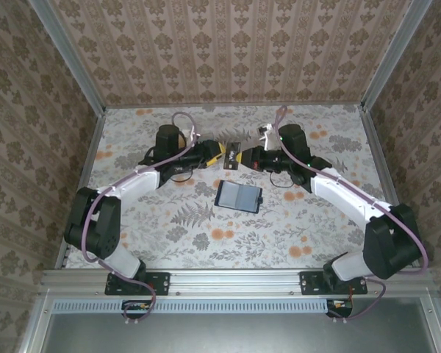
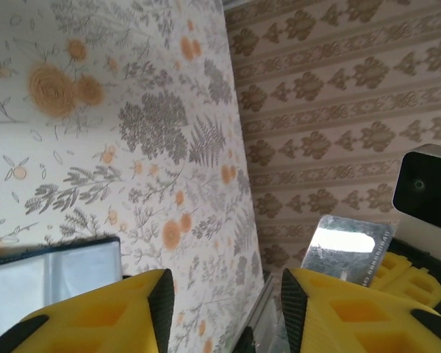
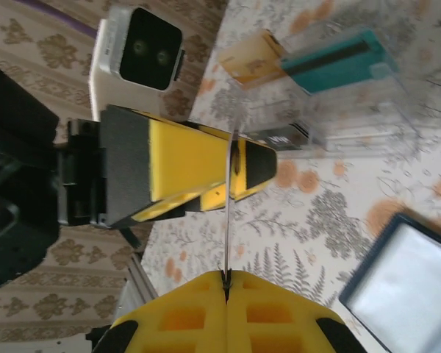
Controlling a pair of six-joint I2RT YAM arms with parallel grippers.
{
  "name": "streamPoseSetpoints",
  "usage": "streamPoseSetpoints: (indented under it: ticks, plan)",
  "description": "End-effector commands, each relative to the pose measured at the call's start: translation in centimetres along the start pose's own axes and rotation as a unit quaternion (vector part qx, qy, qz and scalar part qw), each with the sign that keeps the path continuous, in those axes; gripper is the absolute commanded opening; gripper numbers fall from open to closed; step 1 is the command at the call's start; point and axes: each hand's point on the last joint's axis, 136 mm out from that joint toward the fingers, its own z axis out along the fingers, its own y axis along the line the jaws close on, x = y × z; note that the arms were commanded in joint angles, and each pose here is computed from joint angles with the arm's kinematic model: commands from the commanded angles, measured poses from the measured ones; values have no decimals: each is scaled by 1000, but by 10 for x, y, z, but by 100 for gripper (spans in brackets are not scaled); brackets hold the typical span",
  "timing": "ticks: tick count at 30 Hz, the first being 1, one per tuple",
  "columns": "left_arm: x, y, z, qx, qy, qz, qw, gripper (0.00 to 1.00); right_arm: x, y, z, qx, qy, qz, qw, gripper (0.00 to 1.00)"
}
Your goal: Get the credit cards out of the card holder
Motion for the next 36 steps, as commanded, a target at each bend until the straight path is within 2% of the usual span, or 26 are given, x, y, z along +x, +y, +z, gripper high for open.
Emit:
streamPoseSetpoints:
  ticks: [1,15,22,26,28,29,31,34,36]
  plan:
    - [1,-23,-10,44,1,9,999,44,-8,15,7,-44,12,-10,999,0]
    - [8,-36,-16,80,11,16,997,37,-10,15,17,-62,20,3,998,0]
    - [12,-46,-19,107,23,27,994,9,-7,9,20,-57,28,7,998,0]
    - [14,-57,-24,119,22,44,992,0,-5,6,21,-54,32,8,998,0]
    - [14,-59,-26,113,22,53,992,0,-3,3,21,-47,34,9,998,10]
    - [15,-58,-27,107,23,56,992,0,-3,1,21,-42,34,9,999,21]
    - [17,-55,-29,91,25,66,993,0,-2,-2,20,-30,36,8,999,54]
    - [22,-47,-37,51,33,81,995,0,-1,-6,15,-10,34,1,999,76]
    - [25,-42,-44,13,39,110,993,0,-2,-8,9,6,30,-6,1000,86]
